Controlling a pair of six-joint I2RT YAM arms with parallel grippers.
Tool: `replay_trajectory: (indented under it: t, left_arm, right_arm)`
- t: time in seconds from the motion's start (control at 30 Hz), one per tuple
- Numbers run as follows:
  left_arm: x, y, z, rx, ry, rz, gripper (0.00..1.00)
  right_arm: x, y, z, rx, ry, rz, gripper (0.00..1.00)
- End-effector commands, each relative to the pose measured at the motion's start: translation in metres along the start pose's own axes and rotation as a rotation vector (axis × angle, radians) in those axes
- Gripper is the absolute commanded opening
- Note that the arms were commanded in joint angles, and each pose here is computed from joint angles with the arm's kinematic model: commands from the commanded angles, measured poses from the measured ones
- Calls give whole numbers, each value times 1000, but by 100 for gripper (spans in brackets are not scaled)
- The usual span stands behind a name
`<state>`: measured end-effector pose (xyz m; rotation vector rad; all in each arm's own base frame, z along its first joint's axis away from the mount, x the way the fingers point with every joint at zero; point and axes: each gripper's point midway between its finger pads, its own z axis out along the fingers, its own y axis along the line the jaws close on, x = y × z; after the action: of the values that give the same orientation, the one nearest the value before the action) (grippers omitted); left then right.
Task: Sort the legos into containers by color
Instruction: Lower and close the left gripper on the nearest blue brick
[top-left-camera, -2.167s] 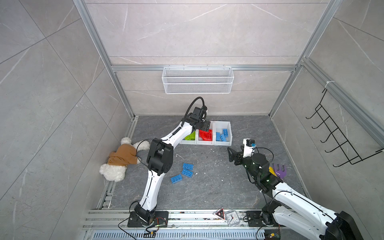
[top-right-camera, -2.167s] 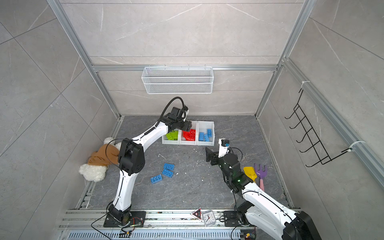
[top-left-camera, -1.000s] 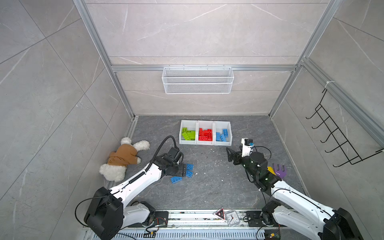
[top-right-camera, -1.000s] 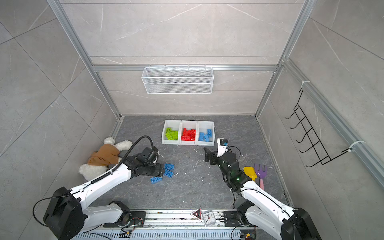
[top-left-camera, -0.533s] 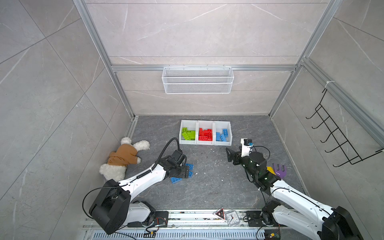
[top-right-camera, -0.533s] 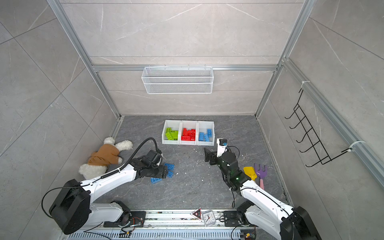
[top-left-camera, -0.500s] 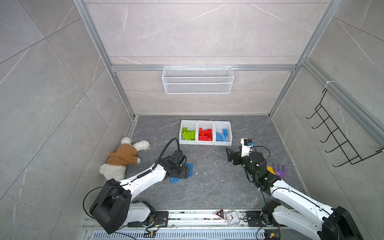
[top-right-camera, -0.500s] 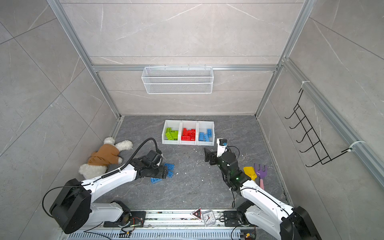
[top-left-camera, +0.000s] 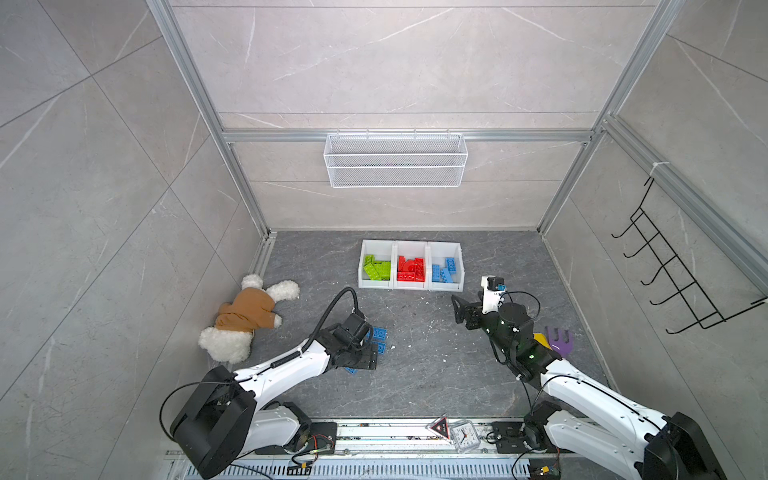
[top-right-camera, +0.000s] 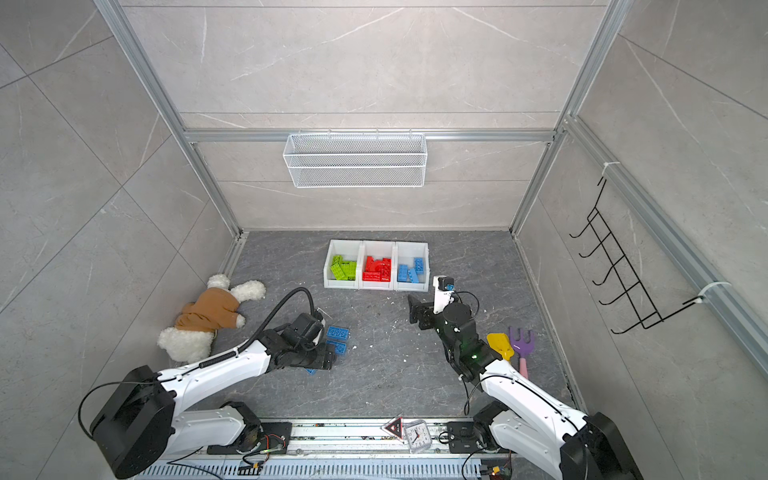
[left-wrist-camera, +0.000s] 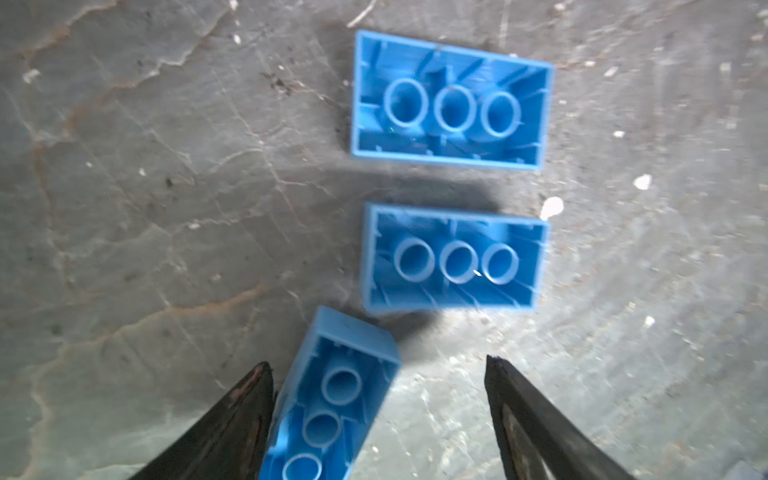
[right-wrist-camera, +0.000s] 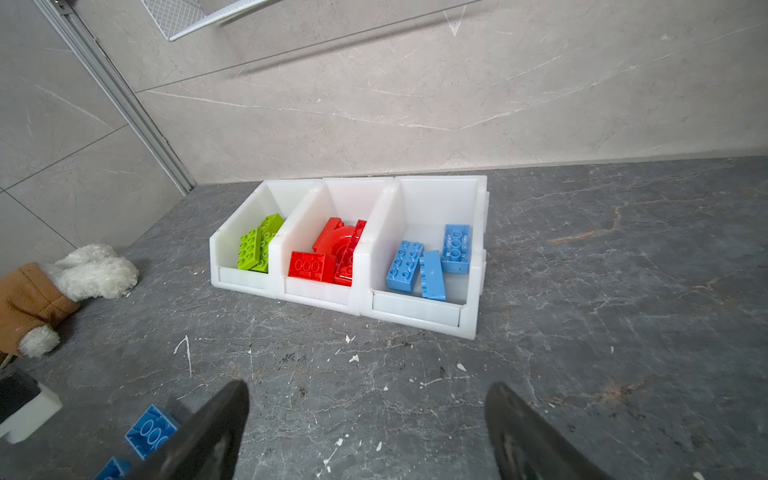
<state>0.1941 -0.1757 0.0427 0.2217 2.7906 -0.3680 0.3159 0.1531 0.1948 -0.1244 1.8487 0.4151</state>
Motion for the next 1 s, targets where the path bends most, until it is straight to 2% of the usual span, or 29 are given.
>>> replay_trajectory:
  t: [0.0,0.13,0.3,0.5,0.63,0.8,0.97]
  left_arm:
    - [-3,-12,-14,38,-36,-46,83]
    - [-6,-5,-25,-40,-69,-29,83]
    - [6,20,-21,-180,-15,-38,81]
    - [12,27,-6,-241,33,-11,77]
    - [11,17,6,-225,50,34,73]
    - [10,16,10,-245,61,53,62]
    - [8,17,8,-249,47,52,45]
  right_arm:
    - [-7,3,2,-6,0,-8,90]
    - [-6,4,3,-6,2,-9,90]
    - [-5,3,4,-3,8,-12,90]
    - [-4,3,5,-3,13,-12,90]
    - [-5,3,4,-2,9,-13,90]
    - [-7,2,1,0,-1,-13,90]
    - [-10,3,-1,-2,-12,-10,90]
